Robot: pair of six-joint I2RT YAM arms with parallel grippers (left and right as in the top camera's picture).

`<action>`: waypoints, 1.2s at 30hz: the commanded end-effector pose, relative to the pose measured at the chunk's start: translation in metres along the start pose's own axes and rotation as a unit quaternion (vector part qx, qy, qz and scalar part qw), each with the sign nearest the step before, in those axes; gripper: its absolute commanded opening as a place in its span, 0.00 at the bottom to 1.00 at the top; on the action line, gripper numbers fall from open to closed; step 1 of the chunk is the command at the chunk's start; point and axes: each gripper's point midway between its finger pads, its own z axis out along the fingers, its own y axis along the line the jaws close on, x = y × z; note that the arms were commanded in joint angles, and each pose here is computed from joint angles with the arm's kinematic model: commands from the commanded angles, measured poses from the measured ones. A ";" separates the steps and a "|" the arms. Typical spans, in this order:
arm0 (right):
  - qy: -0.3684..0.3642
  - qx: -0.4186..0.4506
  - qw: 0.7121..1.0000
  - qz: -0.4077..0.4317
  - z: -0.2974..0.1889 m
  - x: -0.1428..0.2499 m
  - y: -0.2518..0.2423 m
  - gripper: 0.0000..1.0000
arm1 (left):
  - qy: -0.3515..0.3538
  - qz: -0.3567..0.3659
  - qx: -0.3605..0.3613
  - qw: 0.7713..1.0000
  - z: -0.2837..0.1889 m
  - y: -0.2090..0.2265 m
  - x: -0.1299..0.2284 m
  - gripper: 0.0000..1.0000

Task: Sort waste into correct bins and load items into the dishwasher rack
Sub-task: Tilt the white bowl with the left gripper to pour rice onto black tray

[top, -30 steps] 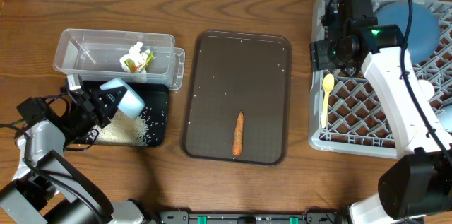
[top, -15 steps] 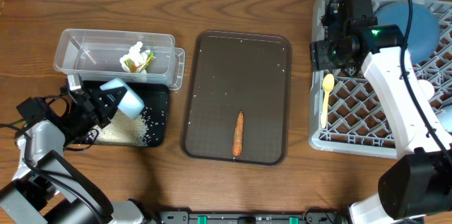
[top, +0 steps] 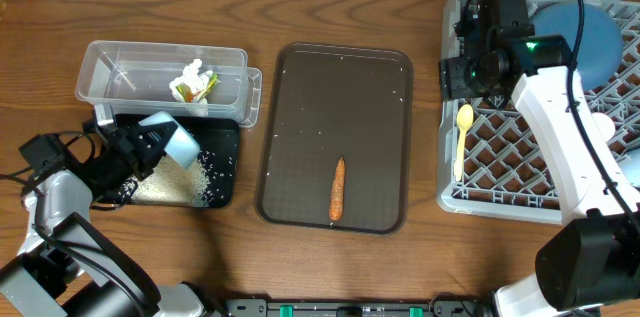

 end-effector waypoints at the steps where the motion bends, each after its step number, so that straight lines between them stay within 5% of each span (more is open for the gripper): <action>1: -0.009 0.006 1.000 0.008 -0.007 -0.004 -0.004 0.71 | -0.008 -0.038 -0.034 0.999 -0.002 0.008 -0.003 0.06; 4: -0.009 0.006 1.000 0.008 -0.007 -0.004 -0.004 0.71 | 0.004 0.022 0.064 0.998 -0.001 -0.028 -0.001 0.06; 7: -0.010 0.006 1.000 0.008 -0.007 -0.004 -0.004 0.71 | -0.004 0.040 0.026 0.999 -0.001 -0.016 -0.008 0.06; 9: -0.009 0.006 1.000 0.008 -0.007 -0.004 -0.004 0.71 | -0.018 -0.032 -0.046 0.998 -0.001 0.009 -0.012 0.06; 10: -0.009 0.006 1.000 0.008 -0.007 -0.004 -0.004 0.71 | -0.018 -0.045 -0.042 0.998 -0.001 0.008 -0.012 0.06; 12: -0.009 0.006 1.000 0.008 -0.007 -0.004 -0.004 0.71 | 0.005 0.037 0.065 0.997 0.001 -0.031 -0.008 0.06; 14: -0.009 0.006 1.000 0.008 -0.007 -0.004 -0.004 0.71 | 0.003 0.051 0.050 0.997 0.002 -0.029 -0.009 0.06; 17: -0.009 0.006 1.000 0.008 -0.007 -0.004 -0.004 0.71 | -0.014 -0.021 -0.024 0.999 0.003 -0.002 -0.016 0.06; 19: -0.009 0.006 1.000 0.008 -0.007 -0.004 -0.004 0.71 | 0.010 0.046 0.070 0.996 0.003 -0.036 -0.011 0.06; 23: -0.008 0.006 1.000 0.008 -0.007 -0.004 -0.004 0.71 | -0.008 0.002 -0.004 1.000 0.007 -0.013 -0.018 0.06; 27: -0.007 0.006 1.000 0.008 -0.007 -0.003 -0.004 0.71 | 0.020 0.028 0.067 0.997 0.010 -0.041 -0.011 0.06; 36: -0.013 0.005 1.000 0.008 -0.007 -0.006 -0.004 0.72 | 0.054 0.040 -0.007 0.998 0.049 -0.048 0.010 0.06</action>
